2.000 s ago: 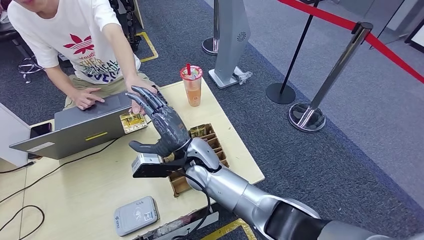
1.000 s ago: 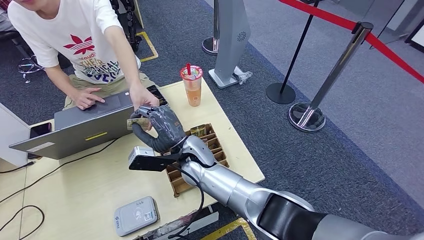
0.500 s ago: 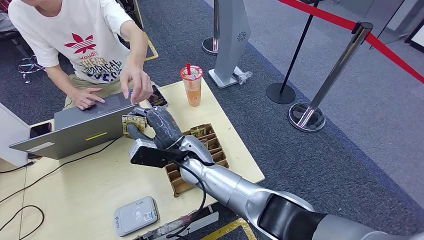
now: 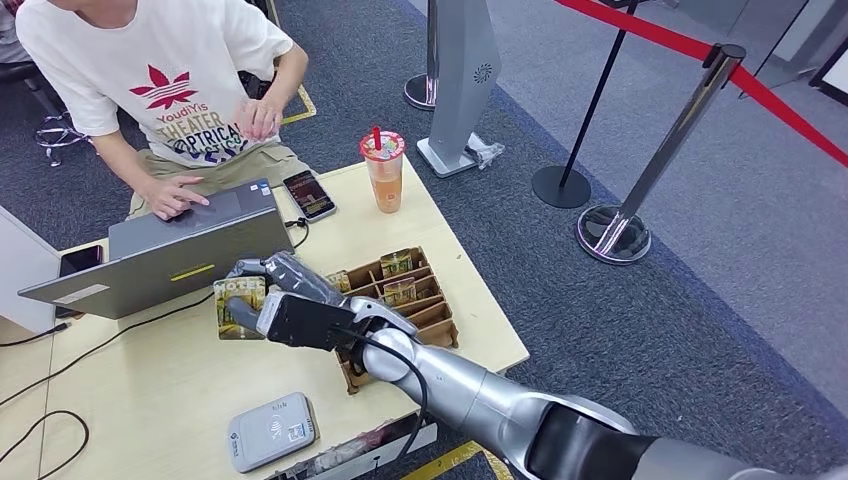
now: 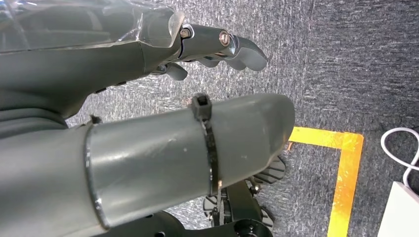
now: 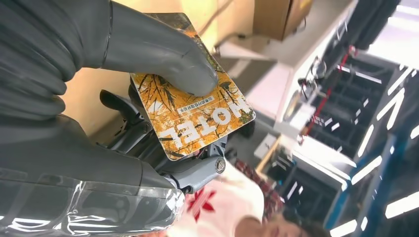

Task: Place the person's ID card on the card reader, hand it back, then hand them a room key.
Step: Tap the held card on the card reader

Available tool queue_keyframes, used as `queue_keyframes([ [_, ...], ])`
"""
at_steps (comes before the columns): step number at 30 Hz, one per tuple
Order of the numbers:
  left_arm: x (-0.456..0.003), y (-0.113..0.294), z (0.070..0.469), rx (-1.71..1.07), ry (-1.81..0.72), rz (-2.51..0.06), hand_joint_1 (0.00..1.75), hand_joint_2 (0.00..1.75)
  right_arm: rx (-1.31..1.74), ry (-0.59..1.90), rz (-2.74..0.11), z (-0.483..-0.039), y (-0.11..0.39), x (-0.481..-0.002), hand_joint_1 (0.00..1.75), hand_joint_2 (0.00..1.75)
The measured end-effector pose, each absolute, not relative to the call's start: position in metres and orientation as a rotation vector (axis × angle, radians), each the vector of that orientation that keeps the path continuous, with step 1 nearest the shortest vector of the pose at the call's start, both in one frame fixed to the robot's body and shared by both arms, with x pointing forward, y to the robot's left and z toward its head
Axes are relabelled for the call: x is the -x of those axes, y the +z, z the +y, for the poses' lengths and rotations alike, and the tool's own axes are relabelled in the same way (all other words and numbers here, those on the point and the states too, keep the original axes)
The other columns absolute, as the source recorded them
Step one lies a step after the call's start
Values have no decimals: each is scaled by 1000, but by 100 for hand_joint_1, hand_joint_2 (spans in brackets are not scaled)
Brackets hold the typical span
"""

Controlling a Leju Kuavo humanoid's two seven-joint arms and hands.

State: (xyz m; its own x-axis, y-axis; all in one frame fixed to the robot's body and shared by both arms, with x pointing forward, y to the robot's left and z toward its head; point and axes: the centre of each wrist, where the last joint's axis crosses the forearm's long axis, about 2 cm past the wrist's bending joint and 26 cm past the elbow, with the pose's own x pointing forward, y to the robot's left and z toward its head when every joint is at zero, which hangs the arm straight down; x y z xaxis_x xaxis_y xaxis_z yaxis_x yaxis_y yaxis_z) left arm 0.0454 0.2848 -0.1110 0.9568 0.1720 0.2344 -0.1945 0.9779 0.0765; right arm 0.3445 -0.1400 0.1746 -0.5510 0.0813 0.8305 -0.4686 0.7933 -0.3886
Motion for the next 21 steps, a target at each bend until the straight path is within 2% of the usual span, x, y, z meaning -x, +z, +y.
queue_keyframes([
  [21, -45, -111, 285, -101, 203, -228, 0, 0, -404, 965, -1610, -126, 74, -303, 175, 175],
])
